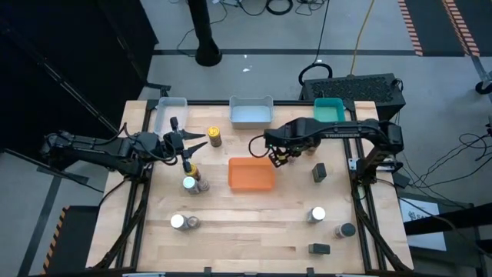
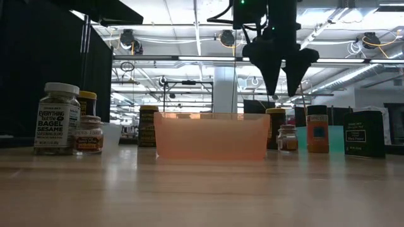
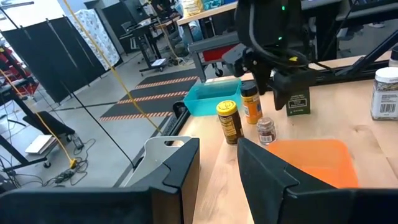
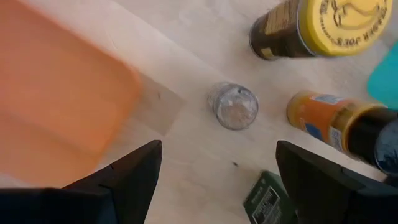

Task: Sort spices by type
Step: Put the top right brown seasoning bottle into the gray bin

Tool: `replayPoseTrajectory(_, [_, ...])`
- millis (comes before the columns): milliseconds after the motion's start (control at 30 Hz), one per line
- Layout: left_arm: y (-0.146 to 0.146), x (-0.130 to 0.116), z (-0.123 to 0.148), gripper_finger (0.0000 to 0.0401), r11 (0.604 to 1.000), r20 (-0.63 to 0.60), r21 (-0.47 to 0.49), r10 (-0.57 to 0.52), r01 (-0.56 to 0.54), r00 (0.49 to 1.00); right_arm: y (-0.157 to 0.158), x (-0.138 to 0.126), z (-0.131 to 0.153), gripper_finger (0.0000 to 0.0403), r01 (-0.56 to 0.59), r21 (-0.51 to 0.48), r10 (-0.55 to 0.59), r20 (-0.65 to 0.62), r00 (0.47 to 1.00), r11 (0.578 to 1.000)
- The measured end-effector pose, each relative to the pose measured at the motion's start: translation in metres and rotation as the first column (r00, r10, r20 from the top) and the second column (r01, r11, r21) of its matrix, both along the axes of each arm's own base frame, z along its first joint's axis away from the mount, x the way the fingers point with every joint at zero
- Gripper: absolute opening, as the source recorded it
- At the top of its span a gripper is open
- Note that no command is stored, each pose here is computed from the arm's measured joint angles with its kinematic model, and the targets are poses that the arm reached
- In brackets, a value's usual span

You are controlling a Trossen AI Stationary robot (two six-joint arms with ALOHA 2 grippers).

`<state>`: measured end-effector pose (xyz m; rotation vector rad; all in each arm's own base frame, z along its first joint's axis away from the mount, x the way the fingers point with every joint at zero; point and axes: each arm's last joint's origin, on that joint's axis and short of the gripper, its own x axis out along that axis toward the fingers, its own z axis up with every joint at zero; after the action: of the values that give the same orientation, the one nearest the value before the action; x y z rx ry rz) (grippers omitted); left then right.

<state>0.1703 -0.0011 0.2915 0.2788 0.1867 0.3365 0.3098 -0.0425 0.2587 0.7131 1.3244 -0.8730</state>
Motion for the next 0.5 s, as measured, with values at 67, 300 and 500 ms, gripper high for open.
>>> replayPoseTrajectory(67, [0.000, 0.000, 0.000, 0.0115, 1.000, 0.000, 0.000, 0.000, 0.000, 1.000, -0.003, 0.002, -0.003, 0.0298, 0.009, -0.001, -0.009, 0.004, 1.000, 1.000])
replayPoseTrajectory(300, [0.000, 0.000, 0.000, 0.0115, 1.000, -0.002, 0.000, 0.000, 0.000, 1.000, -0.013, 0.009, -0.020, 0.0298, 0.030, 0.008, -0.030, -0.052, 0.998, 1.000])
replayPoseTrajectory(500, [0.000, 0.000, 0.000, 0.0115, 1.000, -0.003, 0.000, 0.000, 0.000, 1.000, -0.024, 0.009, -0.029, 0.0298, 0.065, 0.044, -0.063, -0.037, 0.997, 0.997])
